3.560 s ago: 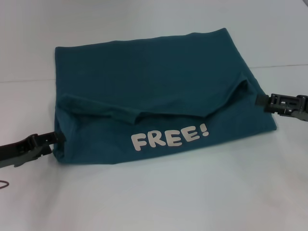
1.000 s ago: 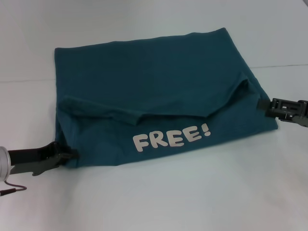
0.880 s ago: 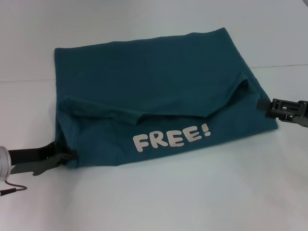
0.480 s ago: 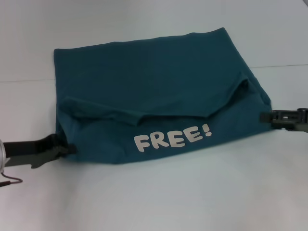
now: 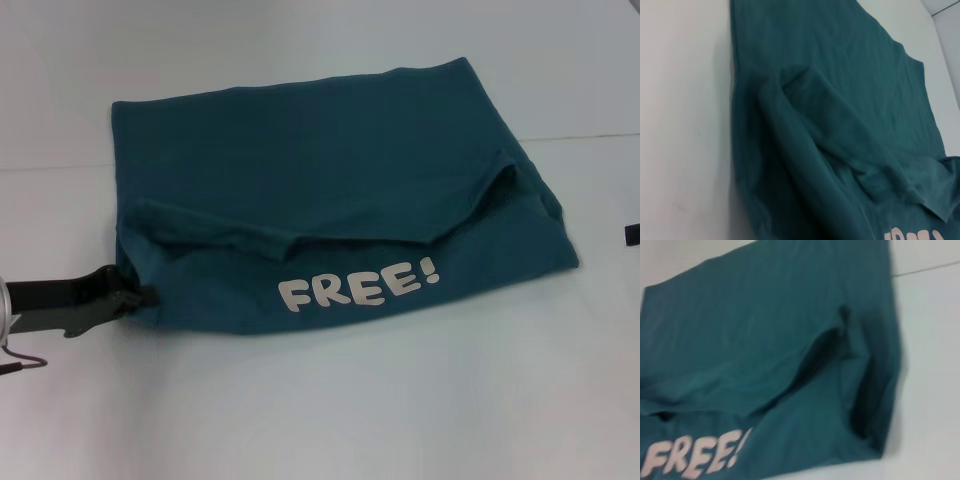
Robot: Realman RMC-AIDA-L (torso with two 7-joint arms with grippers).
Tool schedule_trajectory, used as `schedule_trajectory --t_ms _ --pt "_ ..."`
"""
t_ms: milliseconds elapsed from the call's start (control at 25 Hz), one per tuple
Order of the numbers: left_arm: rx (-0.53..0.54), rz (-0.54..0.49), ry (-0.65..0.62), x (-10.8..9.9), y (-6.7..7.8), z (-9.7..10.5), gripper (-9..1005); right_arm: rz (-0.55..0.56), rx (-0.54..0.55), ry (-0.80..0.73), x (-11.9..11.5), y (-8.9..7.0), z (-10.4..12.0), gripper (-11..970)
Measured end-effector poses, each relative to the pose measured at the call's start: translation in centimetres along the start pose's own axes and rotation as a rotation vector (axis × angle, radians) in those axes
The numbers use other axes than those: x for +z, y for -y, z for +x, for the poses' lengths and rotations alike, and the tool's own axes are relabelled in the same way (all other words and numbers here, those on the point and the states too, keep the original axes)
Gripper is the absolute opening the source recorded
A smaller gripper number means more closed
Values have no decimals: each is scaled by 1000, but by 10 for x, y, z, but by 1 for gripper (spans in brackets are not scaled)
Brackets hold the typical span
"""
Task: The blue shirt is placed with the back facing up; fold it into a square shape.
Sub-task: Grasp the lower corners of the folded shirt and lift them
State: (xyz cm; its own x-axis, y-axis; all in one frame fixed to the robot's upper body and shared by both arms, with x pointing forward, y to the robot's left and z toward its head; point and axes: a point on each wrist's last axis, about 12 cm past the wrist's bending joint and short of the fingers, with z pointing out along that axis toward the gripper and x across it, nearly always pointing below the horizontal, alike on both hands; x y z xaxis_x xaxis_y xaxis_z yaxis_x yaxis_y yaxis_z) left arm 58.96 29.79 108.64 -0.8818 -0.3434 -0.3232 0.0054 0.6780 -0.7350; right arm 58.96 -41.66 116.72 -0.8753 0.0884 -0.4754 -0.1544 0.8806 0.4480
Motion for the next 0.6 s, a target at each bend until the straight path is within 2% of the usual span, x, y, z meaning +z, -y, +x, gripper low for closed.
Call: schedule_trajectory --t_ms 200,400,600 --pt "-2 5 1 2 1 1 27 52 -38 39 16 -3 -5 832" --pt "-4 9 -3 3 2 2 27 103 -130 40 43 -13 -5 829" --pt "-8 12 -6 4 2 4 26 117 -170 52 63 -22 -4 827"
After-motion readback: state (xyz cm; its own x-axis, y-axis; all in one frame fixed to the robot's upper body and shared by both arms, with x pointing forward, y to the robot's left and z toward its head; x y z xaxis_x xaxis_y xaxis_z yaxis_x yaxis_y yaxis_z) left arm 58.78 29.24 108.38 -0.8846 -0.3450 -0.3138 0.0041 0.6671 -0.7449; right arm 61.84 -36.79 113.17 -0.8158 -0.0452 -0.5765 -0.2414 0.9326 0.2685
